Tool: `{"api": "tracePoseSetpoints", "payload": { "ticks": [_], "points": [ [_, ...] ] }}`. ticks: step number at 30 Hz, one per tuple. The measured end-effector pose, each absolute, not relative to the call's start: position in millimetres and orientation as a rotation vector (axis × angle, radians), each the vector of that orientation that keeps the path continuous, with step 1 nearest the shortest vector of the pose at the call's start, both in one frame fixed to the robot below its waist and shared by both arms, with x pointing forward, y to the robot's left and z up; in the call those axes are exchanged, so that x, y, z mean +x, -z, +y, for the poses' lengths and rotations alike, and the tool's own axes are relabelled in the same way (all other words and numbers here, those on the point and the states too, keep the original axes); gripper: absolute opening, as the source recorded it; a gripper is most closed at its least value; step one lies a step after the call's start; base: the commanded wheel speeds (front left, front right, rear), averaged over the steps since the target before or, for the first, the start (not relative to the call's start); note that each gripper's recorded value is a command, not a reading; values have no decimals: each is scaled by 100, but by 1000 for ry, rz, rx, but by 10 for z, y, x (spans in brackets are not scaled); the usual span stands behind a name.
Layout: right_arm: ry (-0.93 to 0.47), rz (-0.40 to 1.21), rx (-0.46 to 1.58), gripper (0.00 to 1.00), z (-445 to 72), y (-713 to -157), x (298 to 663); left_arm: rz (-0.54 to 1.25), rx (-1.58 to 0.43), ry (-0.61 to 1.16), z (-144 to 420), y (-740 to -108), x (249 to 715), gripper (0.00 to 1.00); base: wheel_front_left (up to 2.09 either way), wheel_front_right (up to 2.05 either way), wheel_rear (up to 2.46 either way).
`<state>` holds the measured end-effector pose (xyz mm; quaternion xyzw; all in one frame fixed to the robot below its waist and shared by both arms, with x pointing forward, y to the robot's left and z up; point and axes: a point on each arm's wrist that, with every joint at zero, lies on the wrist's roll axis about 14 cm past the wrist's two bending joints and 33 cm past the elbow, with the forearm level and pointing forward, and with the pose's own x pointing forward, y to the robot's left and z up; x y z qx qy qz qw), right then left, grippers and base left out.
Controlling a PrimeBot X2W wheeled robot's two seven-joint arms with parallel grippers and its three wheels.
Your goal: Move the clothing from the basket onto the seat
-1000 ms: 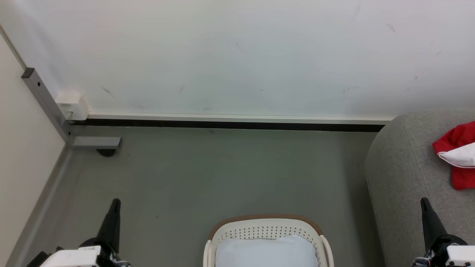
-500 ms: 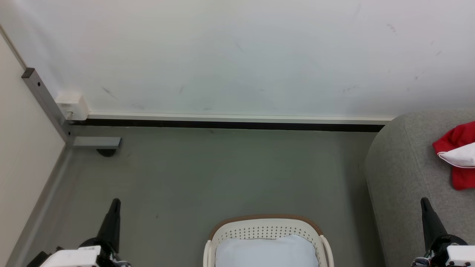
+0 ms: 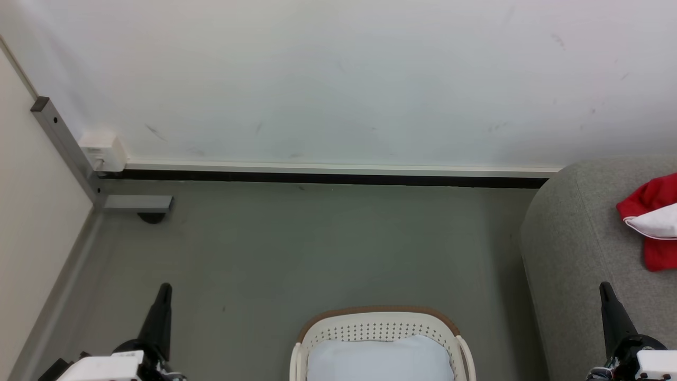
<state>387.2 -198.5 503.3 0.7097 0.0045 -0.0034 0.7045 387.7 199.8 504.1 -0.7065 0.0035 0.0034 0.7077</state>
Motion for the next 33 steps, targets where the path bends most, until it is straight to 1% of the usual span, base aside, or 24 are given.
{"api": "tracePoseSetpoints", "payload": {
  "ticks": [33],
  "points": [
    [8,10,1578,0,-1985,-5033,3872,7,-1569,-7,1997,-5042,3878,0,0,0,0]
  ]
}}
